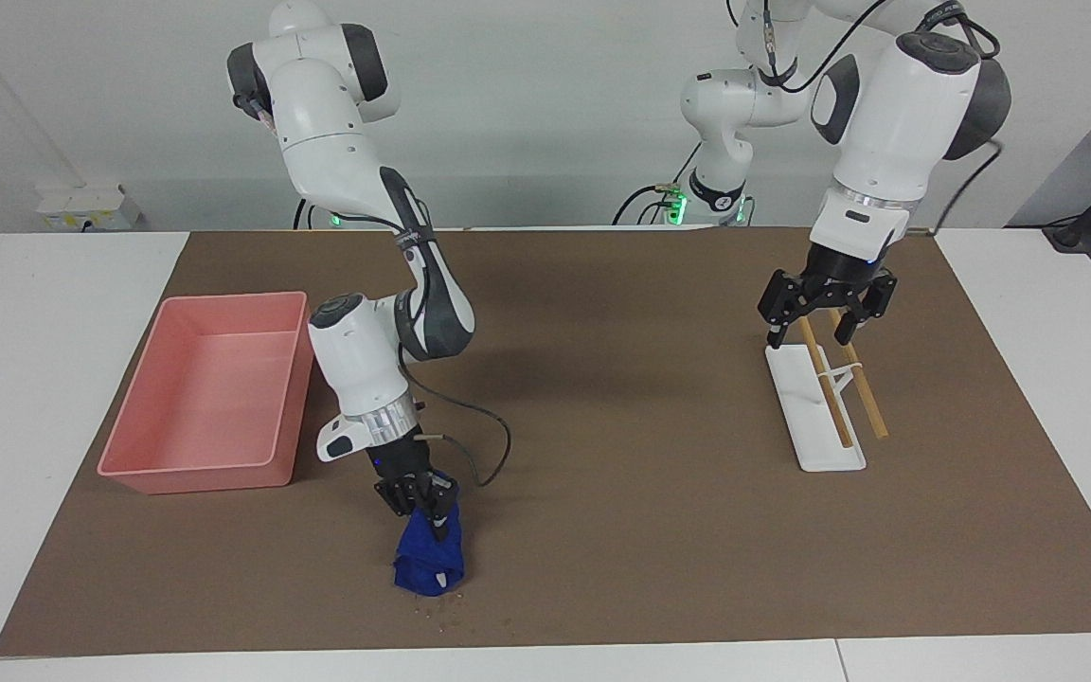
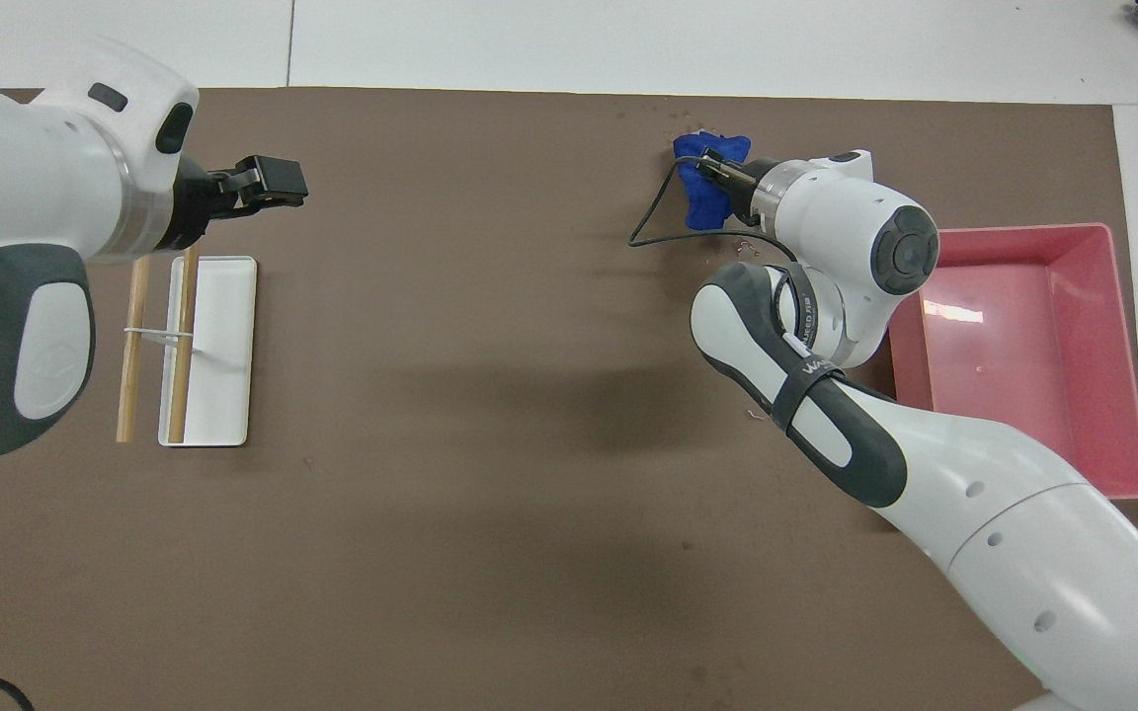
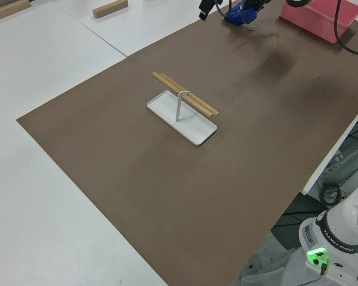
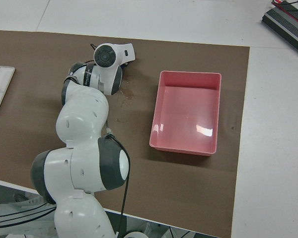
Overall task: Wipe water with towel using both arms
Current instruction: 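Lower the cloth with the right gripper while the left gripper withdraws, then carry the cloth into the pink bin with the right gripper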
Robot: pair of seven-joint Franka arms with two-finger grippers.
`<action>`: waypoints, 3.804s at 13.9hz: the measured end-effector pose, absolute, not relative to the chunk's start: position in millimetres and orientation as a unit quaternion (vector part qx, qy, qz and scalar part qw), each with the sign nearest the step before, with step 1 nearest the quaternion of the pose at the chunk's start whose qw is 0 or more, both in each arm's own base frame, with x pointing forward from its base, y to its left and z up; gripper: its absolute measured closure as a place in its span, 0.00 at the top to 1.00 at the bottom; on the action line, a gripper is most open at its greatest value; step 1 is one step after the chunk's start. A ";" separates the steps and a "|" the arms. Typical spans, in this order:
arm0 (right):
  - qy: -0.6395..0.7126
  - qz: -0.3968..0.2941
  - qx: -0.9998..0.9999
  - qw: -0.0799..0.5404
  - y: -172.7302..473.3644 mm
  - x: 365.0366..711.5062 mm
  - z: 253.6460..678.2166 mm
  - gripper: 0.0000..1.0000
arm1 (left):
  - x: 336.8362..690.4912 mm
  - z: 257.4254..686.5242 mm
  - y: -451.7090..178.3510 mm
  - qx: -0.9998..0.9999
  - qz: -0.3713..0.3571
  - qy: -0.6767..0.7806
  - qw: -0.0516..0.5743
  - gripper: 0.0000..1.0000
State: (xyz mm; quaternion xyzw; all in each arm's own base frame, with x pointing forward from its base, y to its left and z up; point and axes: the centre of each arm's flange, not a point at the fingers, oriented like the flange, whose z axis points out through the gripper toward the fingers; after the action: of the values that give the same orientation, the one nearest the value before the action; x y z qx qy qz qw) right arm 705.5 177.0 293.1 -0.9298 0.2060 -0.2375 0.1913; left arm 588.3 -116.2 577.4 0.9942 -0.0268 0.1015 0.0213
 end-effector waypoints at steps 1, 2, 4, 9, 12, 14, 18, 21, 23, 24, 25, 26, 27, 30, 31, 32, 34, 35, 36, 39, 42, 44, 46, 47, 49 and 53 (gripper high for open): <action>0.206 -0.227 -0.933 0.187 176.8 700.8 286.0 0.19 | 578.6 583.6 -102.7 0.996 0.073 -0.042 0.012 1.00; 0.206 -0.219 -0.936 0.184 176.0 696.4 282.4 0.19 | 568.0 594.6 -92.9 0.998 0.048 -0.045 0.006 1.00; 0.206 -0.196 -0.942 0.177 170.9 685.9 284.7 0.19 | 547.6 625.1 -81.2 0.999 0.013 -0.043 0.001 1.00; 0.221 -0.153 -0.951 0.155 138.1 643.0 288.7 0.19 | 526.3 665.5 -66.5 0.999 -0.007 -0.032 -0.003 1.00; 0.230 -0.137 -0.953 0.144 121.1 615.6 289.9 0.19 | 525.2 658.5 -66.5 0.999 -0.014 -0.031 0.001 1.00; 0.236 -0.117 -0.955 0.138 109.7 599.4 291.8 0.19 | 526.1 659.3 -56.6 0.999 -0.015 -0.020 0.021 1.00; 0.238 -0.097 -0.958 0.129 101.5 569.5 292.7 0.19 | 525.5 660.8 -54.6 0.999 -0.014 -0.017 0.029 1.00; 0.237 -0.088 -0.960 0.123 98.6 546.6 293.0 0.19 | 524.6 661.6 -57.5 0.999 -0.013 -0.021 0.029 1.00; 0.237 -0.077 -0.961 0.119 97.6 530.8 293.9 0.19 | 524.4 661.4 -58.8 0.999 -0.013 -0.024 0.029 1.00; 0.237 -0.063 -0.962 0.117 97.7 524.0 295.4 0.19 | 524.2 660.5 -60.7 0.999 -0.014 -0.026 0.029 1.00; 0.235 -0.046 -0.964 0.115 98.5 517.7 297.2 0.19 | 523.9 659.8 -62.7 0.999 -0.015 -0.028 0.030 1.00; 0.232 -0.029 -0.966 0.114 99.3 511.9 300.4 0.19 | 523.8 659.2 -63.4 0.999 -0.016 -0.029 0.030 1.00; 0.230 -0.013 -0.967 0.113 99.9 507.0 305.8 0.19 | 523.9 659.2 -63.1 0.999 -0.016 -0.031 0.029 1.00; 0.224 0.023 -0.967 0.120 97.1 503.1 353.3 0.19 | 524.7 660.0 -50.8 0.997 -0.012 -0.072 0.005 1.00; 0.224 0.028 -0.966 0.125 89.6 506.4 383.1 0.19 | 524.9 660.4 -46.0 0.997 -0.012 -0.072 0.004 1.00; 0.224 0.028 -0.966 0.125 78.3 509.5 412.1 0.19 | 524.9 660.8 -42.8 0.998 -0.011 -0.068 0.004 1.00; 0.221 0.013 -0.971 0.094 43.4 516.0 463.4 0.19 | 524.9 661.0 -40.6 0.998 -0.012 -0.065 0.005 1.00; 0.223 0.003 -0.972 0.076 23.7 519.4 479.8 0.19 | 524.4 660.7 -40.5 0.998 -0.014 -0.065 0.007 1.00; 0.222 -0.005 -0.973 0.066 6.3 522.4 488.6 0.19 | 523.9 660.4 -40.1 0.998 -0.016 -0.063 0.010 1.00; 0.200 -0.019 -0.979 0.042 -47.7 524.5 493.2 0.19 | 523.7 661.2 -36.6 0.998 -0.017 -0.060 0.011 1.00; 0.184 -0.018 -0.982 0.037 -96.8 521.0 477.1 0.19 | 523.2 661.2 -36.6 0.998 -0.018 -0.060 0.011 1.00; 0.196 0.004 -0.980 0.038 -116.2 515.7 441.4 0.19 | 522.4 660.1 -36.7 0.998 -0.022 -0.060 0.011 1.00; 0.210 0.030 -0.977 0.039 -128.7 511.6 395.0 0.19 | 522.3 659.9 -36.7 0.998 -0.022 -0.060 0.011 1.00; 0.214 0.028 -0.976 0.039 -134.3 513.7 379.3 0.19 | 522.3 659.9 -36.7 0.998 -0.022 -0.060 0.011 1.00; 0.215 0.012 -0.976 0.037 -139.8 521.6 362.4 0.19 | 522.2 659.9 -36.7 0.998 -0.023 -0.060 0.011 1.00; 0.214 0.011 -0.976 0.037 -138.4 522.7 357.6 0.18 | 522.2 659.8 -36.8 0.998 -0.023 -0.060 0.011 1.00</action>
State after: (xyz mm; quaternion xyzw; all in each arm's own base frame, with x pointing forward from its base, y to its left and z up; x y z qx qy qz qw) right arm 522.7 -138.4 357.6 -0.9762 0.2136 0.0108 0.0368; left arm 522.2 -36.8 659.8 0.9979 -0.0600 -0.0228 0.0109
